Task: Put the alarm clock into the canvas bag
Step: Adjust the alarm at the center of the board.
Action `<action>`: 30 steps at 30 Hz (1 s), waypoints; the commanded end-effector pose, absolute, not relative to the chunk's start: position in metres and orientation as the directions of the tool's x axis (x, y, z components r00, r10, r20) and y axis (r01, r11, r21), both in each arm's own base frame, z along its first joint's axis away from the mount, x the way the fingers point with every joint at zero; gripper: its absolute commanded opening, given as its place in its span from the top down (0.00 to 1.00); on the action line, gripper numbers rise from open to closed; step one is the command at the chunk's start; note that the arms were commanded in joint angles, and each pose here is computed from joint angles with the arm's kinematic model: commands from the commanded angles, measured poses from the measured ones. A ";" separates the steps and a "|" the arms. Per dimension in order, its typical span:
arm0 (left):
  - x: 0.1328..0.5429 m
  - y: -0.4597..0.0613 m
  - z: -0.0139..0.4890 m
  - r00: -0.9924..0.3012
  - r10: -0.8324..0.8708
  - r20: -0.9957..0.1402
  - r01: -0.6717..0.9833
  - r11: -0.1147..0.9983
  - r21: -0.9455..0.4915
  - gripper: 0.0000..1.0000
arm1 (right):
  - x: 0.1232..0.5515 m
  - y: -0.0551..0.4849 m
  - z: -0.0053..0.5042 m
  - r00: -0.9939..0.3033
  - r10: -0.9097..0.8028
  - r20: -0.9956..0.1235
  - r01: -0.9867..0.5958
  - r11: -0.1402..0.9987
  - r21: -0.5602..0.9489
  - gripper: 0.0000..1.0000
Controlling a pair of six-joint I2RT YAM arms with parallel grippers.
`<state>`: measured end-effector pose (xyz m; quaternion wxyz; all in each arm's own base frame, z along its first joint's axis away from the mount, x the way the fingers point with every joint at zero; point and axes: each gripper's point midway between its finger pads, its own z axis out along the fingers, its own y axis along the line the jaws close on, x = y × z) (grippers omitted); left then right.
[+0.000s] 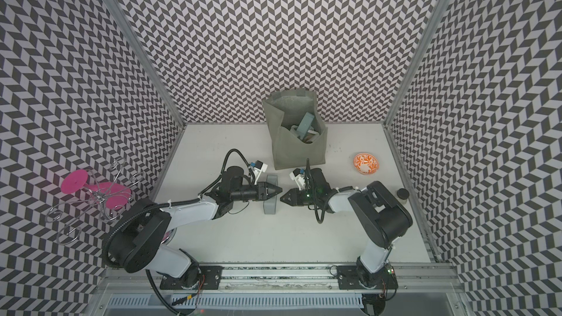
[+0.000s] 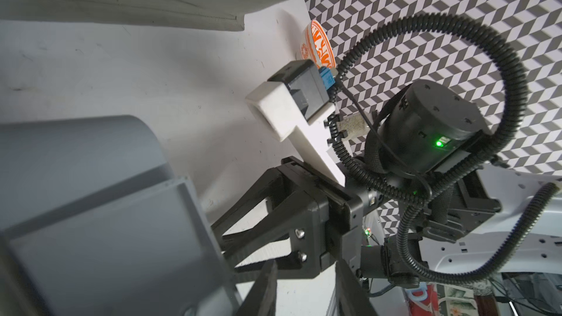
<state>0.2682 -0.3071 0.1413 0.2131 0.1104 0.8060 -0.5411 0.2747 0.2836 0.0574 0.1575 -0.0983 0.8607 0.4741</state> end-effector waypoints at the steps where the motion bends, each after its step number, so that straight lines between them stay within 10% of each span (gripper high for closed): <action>1: 0.275 -0.307 0.156 -0.844 -0.010 -0.536 0.475 0.449 -0.757 0.63 | 0.284 0.269 0.079 -0.897 0.031 -0.442 -0.355 0.545 0.759 0.70; 8: 0.290 -0.296 0.190 -0.730 0.066 -0.680 0.536 0.673 -0.510 0.41 | 0.277 0.232 0.095 -0.852 0.063 -0.520 -0.372 0.627 0.685 0.58; 15: 0.287 -0.290 0.143 -0.771 0.246 -0.587 0.478 0.833 -0.279 0.17 | 0.267 0.208 0.116 -0.802 0.108 -0.587 -0.401 0.631 0.664 0.29; 30: 0.298 -0.265 0.096 -0.848 0.260 -0.462 0.322 0.945 -0.058 0.12 | 0.254 0.201 0.132 -0.768 0.130 -0.627 -0.463 0.564 0.684 0.15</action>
